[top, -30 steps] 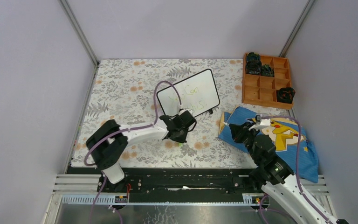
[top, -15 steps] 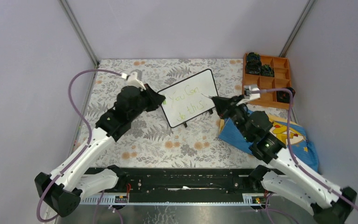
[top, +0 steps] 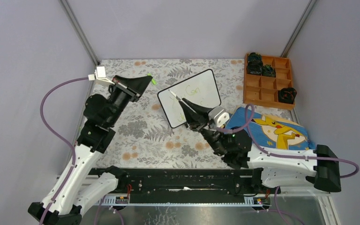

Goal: Write a sentence on the whiteboard
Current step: Close the whiteboard marker at the center of the board.

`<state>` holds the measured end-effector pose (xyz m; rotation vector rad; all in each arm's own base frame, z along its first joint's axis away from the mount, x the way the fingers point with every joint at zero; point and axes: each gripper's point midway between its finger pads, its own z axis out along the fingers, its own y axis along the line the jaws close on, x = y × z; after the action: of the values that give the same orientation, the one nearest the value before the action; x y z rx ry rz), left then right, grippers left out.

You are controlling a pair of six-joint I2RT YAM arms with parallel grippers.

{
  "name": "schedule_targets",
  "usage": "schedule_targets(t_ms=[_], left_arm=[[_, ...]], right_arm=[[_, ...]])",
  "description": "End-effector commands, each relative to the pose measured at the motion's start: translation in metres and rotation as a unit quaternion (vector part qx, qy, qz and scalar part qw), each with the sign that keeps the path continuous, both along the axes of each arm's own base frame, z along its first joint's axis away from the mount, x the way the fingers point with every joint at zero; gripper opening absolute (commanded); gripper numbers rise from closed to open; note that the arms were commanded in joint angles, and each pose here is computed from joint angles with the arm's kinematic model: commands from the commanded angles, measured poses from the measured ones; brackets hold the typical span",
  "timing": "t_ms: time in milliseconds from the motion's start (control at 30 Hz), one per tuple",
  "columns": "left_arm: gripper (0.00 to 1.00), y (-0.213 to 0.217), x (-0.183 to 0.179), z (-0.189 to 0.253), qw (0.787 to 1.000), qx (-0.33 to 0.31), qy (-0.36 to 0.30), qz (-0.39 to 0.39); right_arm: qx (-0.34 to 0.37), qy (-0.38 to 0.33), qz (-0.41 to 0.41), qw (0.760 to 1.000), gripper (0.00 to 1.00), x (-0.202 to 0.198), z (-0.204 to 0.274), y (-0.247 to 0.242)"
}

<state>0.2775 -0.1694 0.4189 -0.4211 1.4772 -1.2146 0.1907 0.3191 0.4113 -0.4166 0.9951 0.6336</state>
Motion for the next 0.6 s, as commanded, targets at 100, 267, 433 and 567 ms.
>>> schedule_targets(t_ms=[100, 267, 433, 567], left_arm=[[0.0, 0.016, -0.02, 0.053, 0.984, -0.171, -0.054, -0.013], [0.0, 0.017, -0.028, 0.057, 0.974, -0.22, -0.053, -0.033], [0.0, 0.014, -0.03, 0.059, 0.97, -0.232, -0.05, -0.051], [0.0, 0.011, -0.033, 0.061, 0.968, -0.239, -0.051, -0.065]], right_arm=[[0.092, -0.133, -0.047, 0.986, 0.0, -0.026, 0.054, -0.015], [0.117, -0.158, -0.039, 0.98, 0.0, -0.033, 0.065, -0.006], [0.129, -0.161, -0.024, 0.978, 0.0, -0.035, 0.069, 0.007], [0.133, -0.158, -0.021, 0.978, 0.0, -0.034, 0.07, 0.014]])
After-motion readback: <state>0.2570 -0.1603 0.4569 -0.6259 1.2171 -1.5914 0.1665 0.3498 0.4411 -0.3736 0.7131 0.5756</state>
